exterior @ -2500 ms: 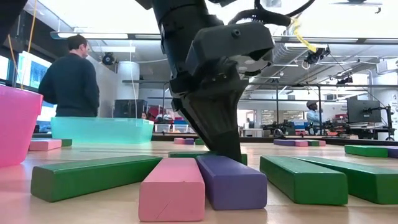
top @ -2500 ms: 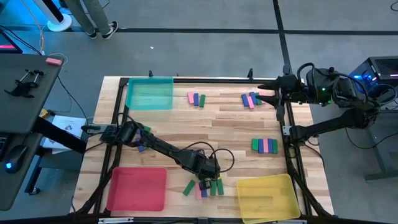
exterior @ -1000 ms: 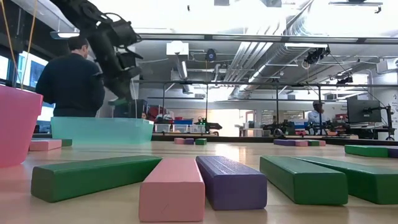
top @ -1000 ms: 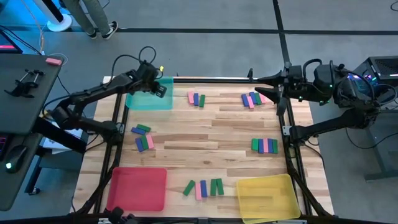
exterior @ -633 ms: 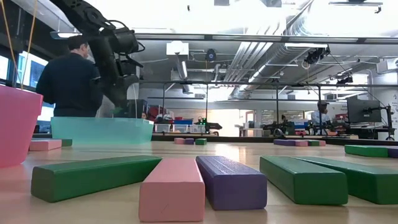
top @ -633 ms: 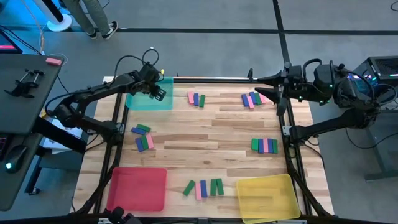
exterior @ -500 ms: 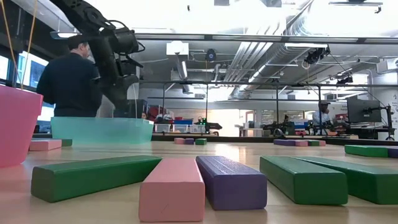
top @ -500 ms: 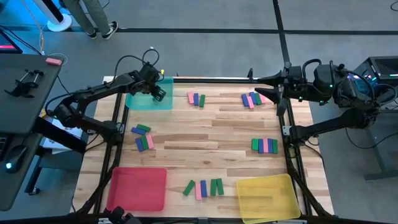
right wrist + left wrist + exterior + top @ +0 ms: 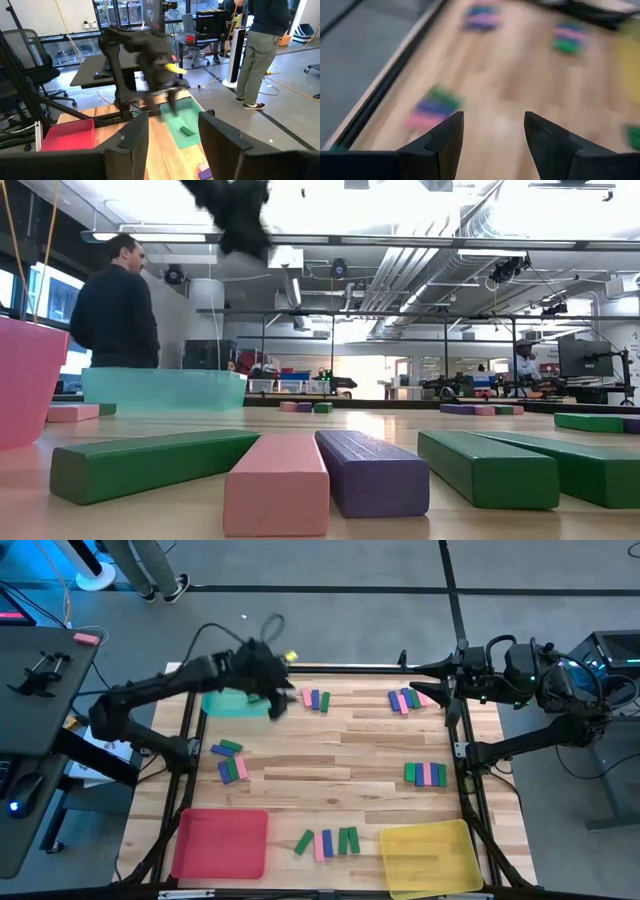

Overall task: Sort blocks
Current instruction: Put the green block into the blue bin

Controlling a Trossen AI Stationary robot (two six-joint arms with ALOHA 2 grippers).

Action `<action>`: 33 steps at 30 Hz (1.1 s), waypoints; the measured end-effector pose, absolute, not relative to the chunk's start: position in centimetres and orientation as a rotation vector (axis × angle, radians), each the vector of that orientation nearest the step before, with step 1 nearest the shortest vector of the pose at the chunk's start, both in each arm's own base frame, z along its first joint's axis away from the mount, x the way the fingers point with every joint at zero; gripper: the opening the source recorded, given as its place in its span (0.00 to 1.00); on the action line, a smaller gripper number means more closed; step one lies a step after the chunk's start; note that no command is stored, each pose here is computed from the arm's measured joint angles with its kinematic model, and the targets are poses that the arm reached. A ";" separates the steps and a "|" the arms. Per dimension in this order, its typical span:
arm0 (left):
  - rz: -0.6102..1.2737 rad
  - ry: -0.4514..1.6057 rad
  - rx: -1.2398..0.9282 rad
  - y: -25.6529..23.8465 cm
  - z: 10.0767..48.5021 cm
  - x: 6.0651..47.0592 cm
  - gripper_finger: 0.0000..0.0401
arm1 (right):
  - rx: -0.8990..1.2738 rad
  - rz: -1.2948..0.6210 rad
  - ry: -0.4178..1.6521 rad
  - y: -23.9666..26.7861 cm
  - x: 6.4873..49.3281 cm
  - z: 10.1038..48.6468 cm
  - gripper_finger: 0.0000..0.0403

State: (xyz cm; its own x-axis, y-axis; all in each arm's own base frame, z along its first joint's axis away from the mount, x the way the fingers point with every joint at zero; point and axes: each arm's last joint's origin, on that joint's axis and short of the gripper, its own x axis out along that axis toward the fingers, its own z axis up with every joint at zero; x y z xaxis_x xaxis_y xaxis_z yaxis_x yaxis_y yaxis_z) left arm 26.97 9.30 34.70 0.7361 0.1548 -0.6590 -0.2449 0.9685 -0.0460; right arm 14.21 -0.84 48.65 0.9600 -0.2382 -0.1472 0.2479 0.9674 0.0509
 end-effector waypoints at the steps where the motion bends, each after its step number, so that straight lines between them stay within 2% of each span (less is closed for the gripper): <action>1: 0.168 0.702 -0.078 7.3 35.2 27.7 0.48 | 0.069 -0.247 0.141 -0.8 14.2 48.7 0.37; 4: 0.028 0.706 0.100 1.1 35.8 29.1 0.48 | 0.069 -0.247 0.141 -0.8 14.2 48.7 0.37; 7: -0.013 0.732 0.250 -4.4 35.2 29.4 0.48 | 0.070 -0.244 0.141 -0.8 14.2 48.7 0.37; 9: 0.041 0.737 0.252 -7.0 34.7 29.2 0.48 | 0.074 -0.237 0.140 -0.8 14.2 48.7 0.37; 12: 0.223 0.747 0.081 -8.5 34.3 28.5 0.48 | 0.083 -0.196 0.142 -0.7 14.2 48.7 0.37; 15: 0.410 0.936 -0.039 -7.0 33.9 26.1 0.48 | 0.090 -0.163 0.143 -0.6 14.3 48.6 0.37; 18: 0.632 1.266 -0.089 -3.9 32.5 23.1 0.48 | 0.131 -0.152 0.141 -0.6 14.3 48.6 0.37; 20: 0.758 1.436 -0.212 -1.4 31.2 22.0 0.48 | 0.149 -0.154 0.141 -0.6 14.3 48.6 0.37; 22: 0.715 1.508 -0.361 0.7 29.5 21.7 0.48 | 0.162 -0.155 0.139 -0.6 14.3 48.6 0.37; 24: 0.589 1.536 -0.397 2.3 28.0 21.7 0.48 | 0.174 -0.155 0.137 -0.6 14.4 48.6 0.37; 29: 0.392 1.659 -0.157 4.8 25.1 21.4 0.48 | 0.174 -0.154 0.131 -0.6 15.0 48.7 0.37; 33: 0.270 1.802 -0.057 6.2 23.1 21.0 0.48 | 0.173 -0.155 0.138 -0.6 16.0 48.5 0.37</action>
